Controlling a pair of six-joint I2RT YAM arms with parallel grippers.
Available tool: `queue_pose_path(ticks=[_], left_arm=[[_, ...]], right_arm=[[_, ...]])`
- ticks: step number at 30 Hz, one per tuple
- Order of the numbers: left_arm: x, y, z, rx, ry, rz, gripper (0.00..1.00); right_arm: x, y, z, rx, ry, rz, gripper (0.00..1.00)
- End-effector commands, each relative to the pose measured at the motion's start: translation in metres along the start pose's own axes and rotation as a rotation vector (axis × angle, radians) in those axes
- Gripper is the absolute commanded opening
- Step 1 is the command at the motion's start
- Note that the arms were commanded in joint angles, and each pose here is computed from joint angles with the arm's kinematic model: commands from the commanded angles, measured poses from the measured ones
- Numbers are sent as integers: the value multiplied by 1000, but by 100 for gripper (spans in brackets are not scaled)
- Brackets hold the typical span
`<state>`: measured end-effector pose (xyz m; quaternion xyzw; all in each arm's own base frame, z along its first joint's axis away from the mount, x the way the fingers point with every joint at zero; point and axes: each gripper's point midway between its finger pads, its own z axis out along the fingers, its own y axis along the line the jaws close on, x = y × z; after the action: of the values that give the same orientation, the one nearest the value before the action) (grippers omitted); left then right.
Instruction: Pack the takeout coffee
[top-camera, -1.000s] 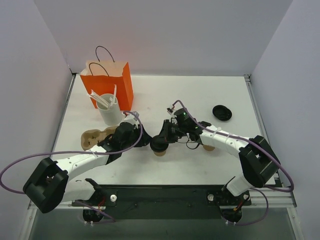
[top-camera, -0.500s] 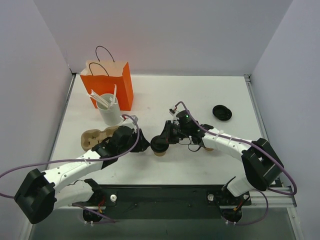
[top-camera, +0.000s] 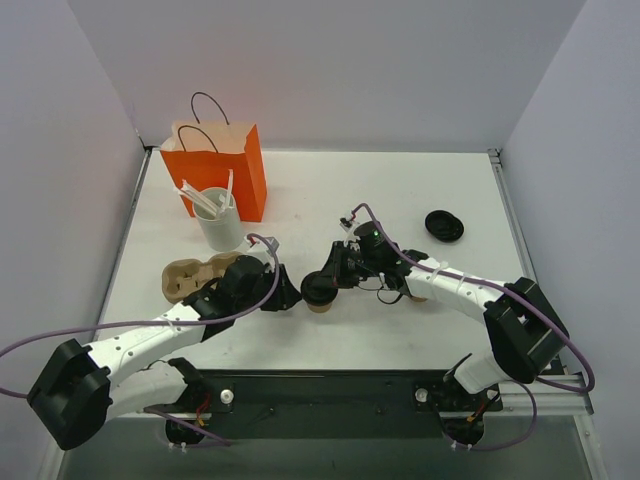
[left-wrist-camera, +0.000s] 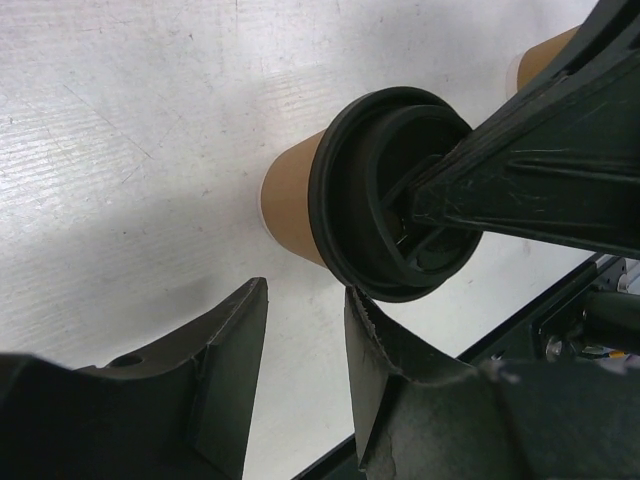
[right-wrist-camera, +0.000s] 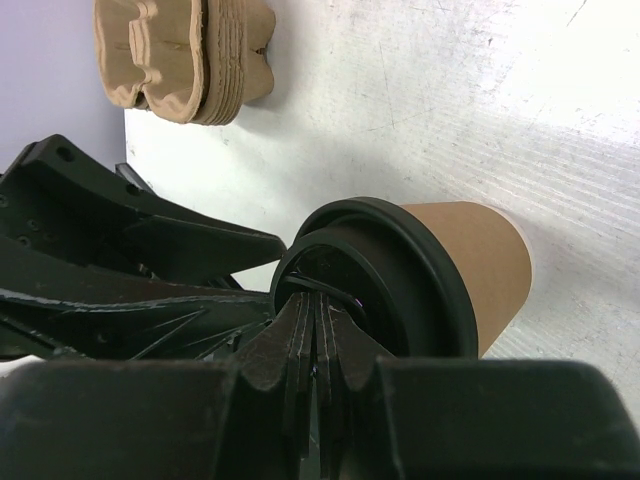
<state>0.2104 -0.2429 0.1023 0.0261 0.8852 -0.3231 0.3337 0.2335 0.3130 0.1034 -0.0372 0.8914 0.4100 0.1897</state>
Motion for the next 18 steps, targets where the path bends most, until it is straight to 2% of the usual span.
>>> queue_pose_path(ticks=[1, 18], left_arm=[[-10, -13, 6, 58, -40, 1, 46], [-22, -18, 5, 77, -78, -15, 46]], right_arm=[[34, -74, -4, 266, 80, 39, 2], [32, -71, -3, 261, 89, 34, 2]])
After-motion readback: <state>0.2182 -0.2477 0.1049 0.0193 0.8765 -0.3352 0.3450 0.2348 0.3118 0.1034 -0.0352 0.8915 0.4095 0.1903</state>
